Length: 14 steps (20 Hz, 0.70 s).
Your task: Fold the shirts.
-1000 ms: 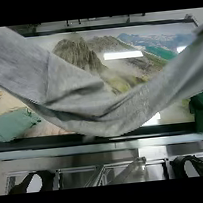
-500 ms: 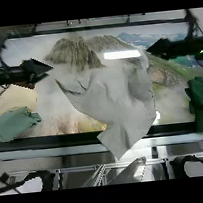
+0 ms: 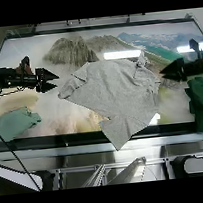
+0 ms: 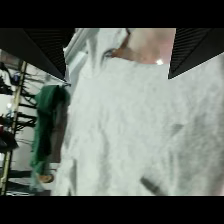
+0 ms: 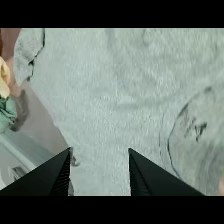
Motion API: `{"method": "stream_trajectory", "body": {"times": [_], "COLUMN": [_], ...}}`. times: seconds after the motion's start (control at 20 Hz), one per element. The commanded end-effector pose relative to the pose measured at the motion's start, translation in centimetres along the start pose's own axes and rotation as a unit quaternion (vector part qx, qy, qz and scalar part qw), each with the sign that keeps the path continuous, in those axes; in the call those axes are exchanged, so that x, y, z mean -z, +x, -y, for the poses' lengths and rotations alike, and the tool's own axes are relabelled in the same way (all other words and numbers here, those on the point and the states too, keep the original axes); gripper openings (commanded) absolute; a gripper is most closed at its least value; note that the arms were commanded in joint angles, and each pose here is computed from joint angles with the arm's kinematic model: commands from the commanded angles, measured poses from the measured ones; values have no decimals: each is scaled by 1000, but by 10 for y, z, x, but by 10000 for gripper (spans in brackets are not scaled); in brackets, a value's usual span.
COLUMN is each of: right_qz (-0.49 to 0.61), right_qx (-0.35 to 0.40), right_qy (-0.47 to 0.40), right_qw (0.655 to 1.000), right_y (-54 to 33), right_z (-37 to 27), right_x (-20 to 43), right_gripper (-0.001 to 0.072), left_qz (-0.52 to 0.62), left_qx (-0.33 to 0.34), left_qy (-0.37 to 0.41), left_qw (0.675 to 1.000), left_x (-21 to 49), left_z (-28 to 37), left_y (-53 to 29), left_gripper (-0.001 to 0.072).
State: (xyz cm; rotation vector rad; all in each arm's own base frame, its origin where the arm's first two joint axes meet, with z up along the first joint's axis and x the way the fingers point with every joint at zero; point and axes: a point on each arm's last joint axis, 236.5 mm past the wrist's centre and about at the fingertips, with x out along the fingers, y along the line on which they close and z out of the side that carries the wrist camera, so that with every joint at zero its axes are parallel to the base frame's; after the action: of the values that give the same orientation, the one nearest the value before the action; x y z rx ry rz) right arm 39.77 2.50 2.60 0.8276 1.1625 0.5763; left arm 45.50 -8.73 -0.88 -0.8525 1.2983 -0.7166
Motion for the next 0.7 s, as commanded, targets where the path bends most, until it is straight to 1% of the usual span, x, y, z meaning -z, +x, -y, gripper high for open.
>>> {"method": "stream_trajectory", "body": {"times": [0.0, 0.1, 0.15, 0.2, 0.35, 0.5, 0.55, 0.65], "right_qz": [26, 46, 46, 46, 48, 40, 36, 29], "right_qx": [51, 83, 87, 91, 111, 127, 131, 142], "right_qy": [88, 129, 151, 171, 204, 200, 197, 190], "right_qw": [994, 987, 984, 980, 971, 971, 971, 971], "right_y": [-9, 3, 12, 17, 30, 46, 52, 62], "right_z": [37, 55, 60, 64, 81, 88, 86, 83], "right_x": [71, 110, 132, 147, 177, 191, 192, 194], "right_gripper": [361, 367, 389, 431, 463, 463, 463, 463], "left_qz": [-6, -13, -20, -28, -49, -43, -38, -32], "left_qx": [-81, -113, -126, -146, -213, -251, -256, -258], "left_qy": [-10, -5, 0, 10, 34, 60, 69, 81], "left_qw": [997, 994, 992, 989, 975, 965, 964, 962], "left_x": [-1, 1, 3, 6, 12, 6, 3, -1], "left_z": [-35, -42, -44, -50, -70, -78, -77, -74], "left_y": [8, 18, 23, 27, 32, 39, 43, 54], "left_gripper": [713, 713, 713, 713, 713, 713, 693, 694]}}
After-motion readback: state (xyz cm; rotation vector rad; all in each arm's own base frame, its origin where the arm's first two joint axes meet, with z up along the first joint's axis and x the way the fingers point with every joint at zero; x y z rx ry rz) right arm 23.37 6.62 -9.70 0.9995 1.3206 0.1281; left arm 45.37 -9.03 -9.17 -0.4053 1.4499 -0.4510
